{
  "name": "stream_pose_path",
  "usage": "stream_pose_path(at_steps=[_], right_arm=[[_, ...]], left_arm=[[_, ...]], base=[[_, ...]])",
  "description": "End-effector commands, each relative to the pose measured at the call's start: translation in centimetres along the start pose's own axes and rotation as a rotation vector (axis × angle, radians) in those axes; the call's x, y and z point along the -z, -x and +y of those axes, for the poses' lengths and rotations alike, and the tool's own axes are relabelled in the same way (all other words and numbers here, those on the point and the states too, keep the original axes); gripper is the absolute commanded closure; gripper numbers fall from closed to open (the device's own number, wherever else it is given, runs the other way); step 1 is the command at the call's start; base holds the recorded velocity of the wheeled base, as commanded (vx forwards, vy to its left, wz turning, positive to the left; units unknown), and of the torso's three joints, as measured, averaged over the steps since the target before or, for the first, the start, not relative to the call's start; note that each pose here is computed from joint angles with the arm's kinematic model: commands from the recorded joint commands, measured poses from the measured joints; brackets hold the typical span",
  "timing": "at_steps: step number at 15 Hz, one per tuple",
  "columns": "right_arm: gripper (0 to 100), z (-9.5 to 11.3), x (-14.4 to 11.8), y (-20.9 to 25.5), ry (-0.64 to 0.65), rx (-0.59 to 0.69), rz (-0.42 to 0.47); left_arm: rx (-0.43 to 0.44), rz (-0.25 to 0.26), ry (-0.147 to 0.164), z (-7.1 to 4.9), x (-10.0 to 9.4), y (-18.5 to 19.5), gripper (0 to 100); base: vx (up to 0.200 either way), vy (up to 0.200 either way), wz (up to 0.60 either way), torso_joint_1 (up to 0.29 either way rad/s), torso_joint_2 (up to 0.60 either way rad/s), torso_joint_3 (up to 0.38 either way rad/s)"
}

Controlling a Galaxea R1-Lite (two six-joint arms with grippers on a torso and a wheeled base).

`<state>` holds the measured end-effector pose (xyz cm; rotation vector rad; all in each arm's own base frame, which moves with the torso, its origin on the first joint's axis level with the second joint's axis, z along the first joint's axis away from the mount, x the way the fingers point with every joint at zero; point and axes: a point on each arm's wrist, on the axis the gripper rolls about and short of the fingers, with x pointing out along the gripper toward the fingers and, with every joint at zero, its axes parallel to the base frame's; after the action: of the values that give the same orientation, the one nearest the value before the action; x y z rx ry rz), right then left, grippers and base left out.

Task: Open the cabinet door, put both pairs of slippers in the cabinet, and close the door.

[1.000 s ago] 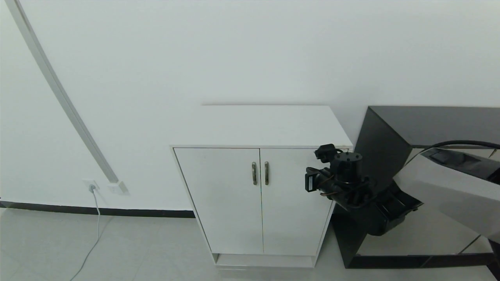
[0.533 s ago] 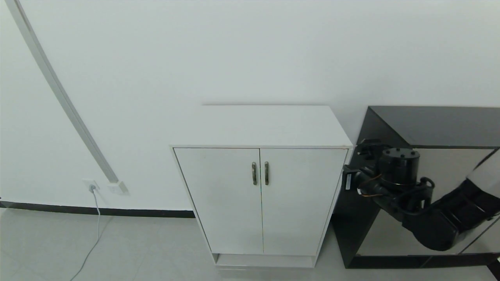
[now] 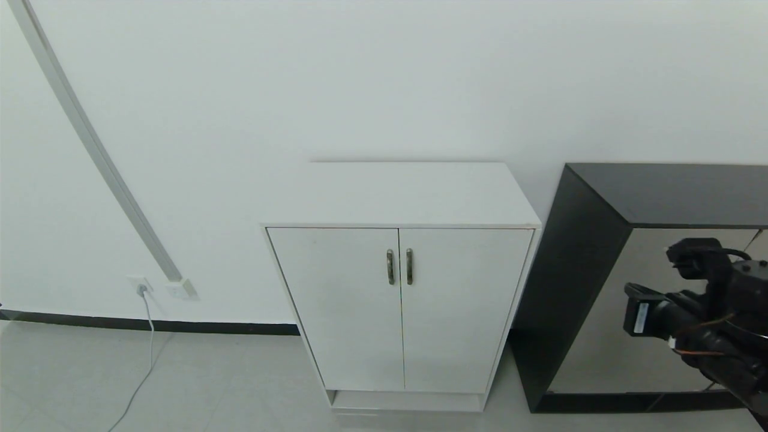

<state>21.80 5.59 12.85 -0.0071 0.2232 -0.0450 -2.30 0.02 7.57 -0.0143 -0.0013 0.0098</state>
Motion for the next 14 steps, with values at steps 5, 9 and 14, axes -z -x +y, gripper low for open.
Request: stream_pose_path(at_steps=[5, 9, 14], right_arm=[[100, -3.8, 2.6, 8.7, -0.026, 0.049, -0.032], [100, -5.1, 3.4, 12.3, -0.026, 0.027, -0.002], [100, -5.8, 5.6, 15.9, -0.014, -0.03, 0.061]], left_arm=[[-0.001, 0.001, 0.001, 0.0, 0.0, 0.0, 100], [-0.001, 0.001, 0.001, 0.0, 0.0, 0.0, 100], [0.001, 0.001, 0.001, 0.0, 0.0, 0.0, 100]], base=[[0.0, 0.0, 0.0, 0.0, 0.0, 0.0], [0.0, 0.0, 0.0, 0.0, 0.0, 0.0], [0.0, 0.0, 0.0, 0.0, 0.0, 0.0]])
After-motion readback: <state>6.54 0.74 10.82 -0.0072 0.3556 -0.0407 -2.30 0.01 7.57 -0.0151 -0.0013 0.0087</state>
